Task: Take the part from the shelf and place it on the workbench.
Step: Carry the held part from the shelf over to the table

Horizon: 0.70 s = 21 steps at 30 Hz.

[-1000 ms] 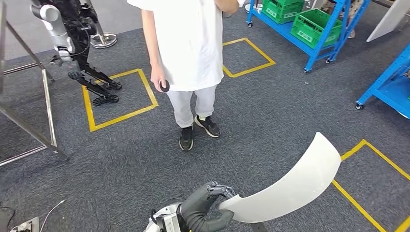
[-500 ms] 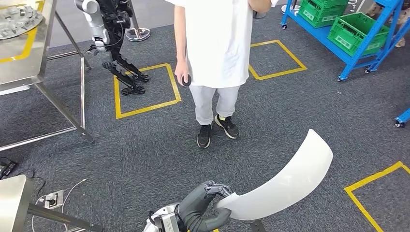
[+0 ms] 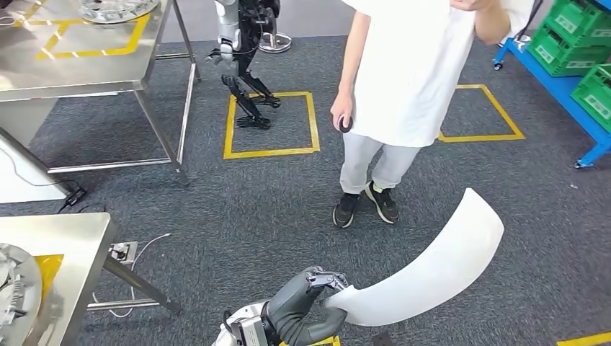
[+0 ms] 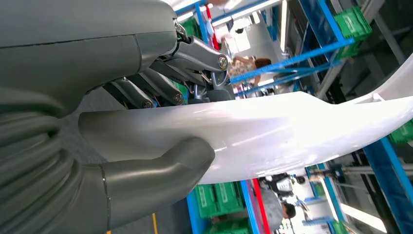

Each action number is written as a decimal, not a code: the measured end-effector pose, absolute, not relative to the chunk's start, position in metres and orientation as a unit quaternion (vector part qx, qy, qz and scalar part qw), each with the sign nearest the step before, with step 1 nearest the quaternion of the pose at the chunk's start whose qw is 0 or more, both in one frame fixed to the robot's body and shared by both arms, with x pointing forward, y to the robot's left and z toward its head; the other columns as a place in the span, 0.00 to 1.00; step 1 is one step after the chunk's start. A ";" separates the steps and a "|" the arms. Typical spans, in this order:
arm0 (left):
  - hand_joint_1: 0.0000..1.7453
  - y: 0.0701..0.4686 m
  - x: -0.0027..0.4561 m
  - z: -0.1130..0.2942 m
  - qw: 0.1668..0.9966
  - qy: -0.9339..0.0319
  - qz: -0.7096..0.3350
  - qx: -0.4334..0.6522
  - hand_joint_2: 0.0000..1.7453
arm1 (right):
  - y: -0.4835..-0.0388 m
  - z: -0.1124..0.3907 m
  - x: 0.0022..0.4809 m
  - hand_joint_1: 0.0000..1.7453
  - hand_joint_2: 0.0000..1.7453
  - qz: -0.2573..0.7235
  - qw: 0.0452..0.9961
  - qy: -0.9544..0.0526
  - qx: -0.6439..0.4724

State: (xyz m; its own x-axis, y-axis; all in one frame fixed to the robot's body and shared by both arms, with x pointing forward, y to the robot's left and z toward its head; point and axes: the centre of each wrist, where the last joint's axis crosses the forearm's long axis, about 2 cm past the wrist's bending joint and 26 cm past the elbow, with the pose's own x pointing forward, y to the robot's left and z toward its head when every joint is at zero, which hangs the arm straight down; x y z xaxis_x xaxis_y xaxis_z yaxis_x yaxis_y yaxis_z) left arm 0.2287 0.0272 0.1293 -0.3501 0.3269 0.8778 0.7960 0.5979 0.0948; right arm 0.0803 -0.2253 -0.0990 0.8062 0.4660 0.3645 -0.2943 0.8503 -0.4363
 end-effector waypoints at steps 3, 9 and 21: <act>1.00 0.027 0.230 0.130 0.439 -0.779 -0.267 -0.359 1.00 | -0.225 -0.099 0.081 0.00 0.00 0.206 0.934 -0.228 -0.183; 1.00 0.026 0.231 0.133 0.435 -0.781 -0.269 -0.359 1.00 | -0.226 -0.099 0.082 0.00 0.00 0.211 0.935 -0.219 -0.181; 1.00 0.022 0.234 0.144 0.419 -0.785 -0.269 -0.369 1.00 | -0.228 -0.100 0.076 0.00 0.00 0.215 0.940 -0.189 -0.187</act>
State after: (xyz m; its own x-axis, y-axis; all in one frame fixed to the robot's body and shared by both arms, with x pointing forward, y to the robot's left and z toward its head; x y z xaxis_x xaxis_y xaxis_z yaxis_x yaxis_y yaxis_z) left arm 0.2337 0.0222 0.1439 -0.3769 0.3546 0.8557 0.8049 0.5826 0.1130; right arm 0.0761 -0.2280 -0.1002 0.8359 0.4749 0.2753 -0.3332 0.8376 -0.4328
